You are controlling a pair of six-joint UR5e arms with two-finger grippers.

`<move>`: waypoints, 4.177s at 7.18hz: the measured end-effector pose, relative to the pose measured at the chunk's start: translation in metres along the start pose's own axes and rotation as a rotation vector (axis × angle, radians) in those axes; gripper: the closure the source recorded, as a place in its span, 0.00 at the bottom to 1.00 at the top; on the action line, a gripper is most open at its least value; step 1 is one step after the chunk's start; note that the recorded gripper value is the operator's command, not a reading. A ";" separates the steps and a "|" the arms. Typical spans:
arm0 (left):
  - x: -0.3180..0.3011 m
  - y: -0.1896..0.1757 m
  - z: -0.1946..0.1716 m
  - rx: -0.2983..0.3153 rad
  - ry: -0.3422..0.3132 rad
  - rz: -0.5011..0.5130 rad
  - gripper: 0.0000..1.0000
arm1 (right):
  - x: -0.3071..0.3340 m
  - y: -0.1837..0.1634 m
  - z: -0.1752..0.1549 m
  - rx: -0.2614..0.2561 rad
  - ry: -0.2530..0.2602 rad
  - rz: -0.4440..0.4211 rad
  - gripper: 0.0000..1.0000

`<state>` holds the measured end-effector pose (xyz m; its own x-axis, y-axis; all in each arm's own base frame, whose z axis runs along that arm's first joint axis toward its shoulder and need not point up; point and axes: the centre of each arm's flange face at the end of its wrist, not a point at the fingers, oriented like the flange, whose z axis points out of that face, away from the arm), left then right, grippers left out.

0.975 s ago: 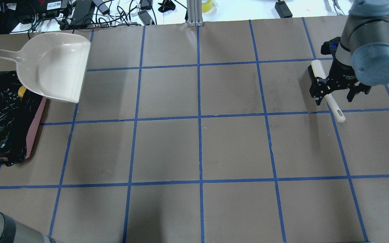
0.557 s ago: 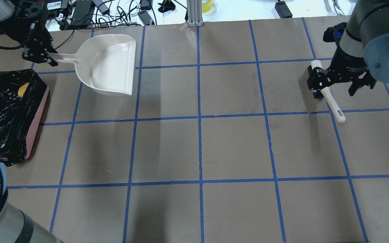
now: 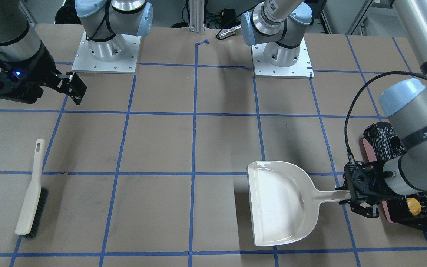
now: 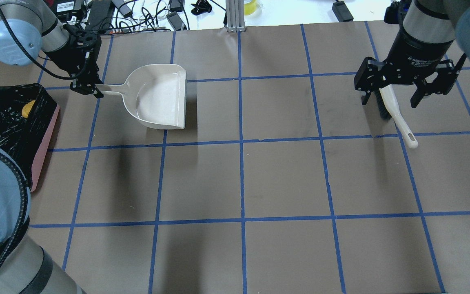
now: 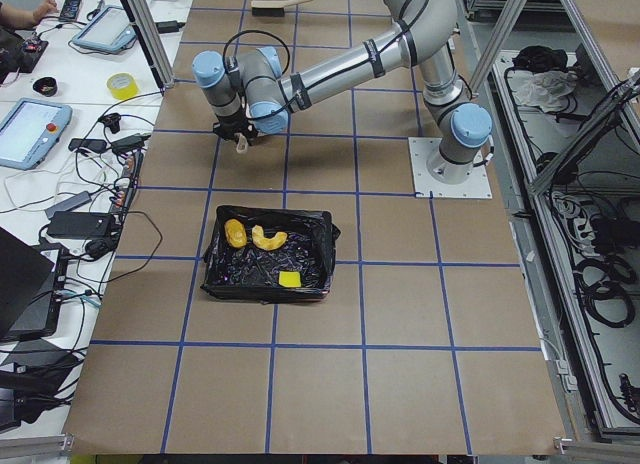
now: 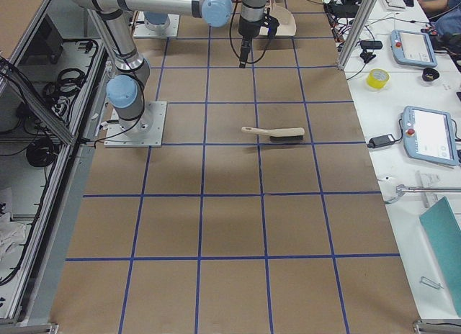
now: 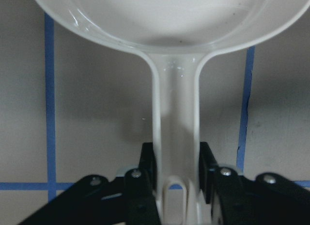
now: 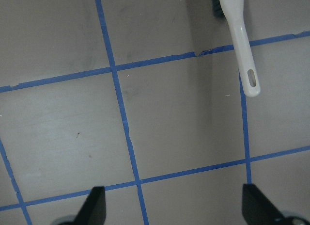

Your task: Sweep and dump trash into bin

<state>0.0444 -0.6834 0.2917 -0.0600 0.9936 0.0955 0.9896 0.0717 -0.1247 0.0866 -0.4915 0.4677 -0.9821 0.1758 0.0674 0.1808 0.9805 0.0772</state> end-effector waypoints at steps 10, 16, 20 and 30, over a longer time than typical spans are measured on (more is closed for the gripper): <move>0.038 -0.062 -0.021 -0.012 -0.063 -0.077 0.19 | -0.020 0.016 0.000 0.025 -0.039 -0.016 0.00; 0.114 -0.201 -0.070 0.000 -0.088 -0.678 0.14 | -0.021 0.016 0.000 0.026 -0.048 -0.019 0.00; 0.139 -0.209 -0.075 0.017 -0.091 -1.088 0.04 | -0.021 0.015 0.001 0.024 -0.047 -0.030 0.00; 0.175 -0.206 -0.099 -0.003 -0.078 -1.310 0.00 | -0.020 0.014 0.002 0.024 -0.035 -0.033 0.00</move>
<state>-0.1572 -0.5334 0.4321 -0.9780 0.1899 0.0865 0.1922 0.9812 0.0189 0.1090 -0.4811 0.4650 -0.9888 0.1463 0.0301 0.1478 0.9875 0.0552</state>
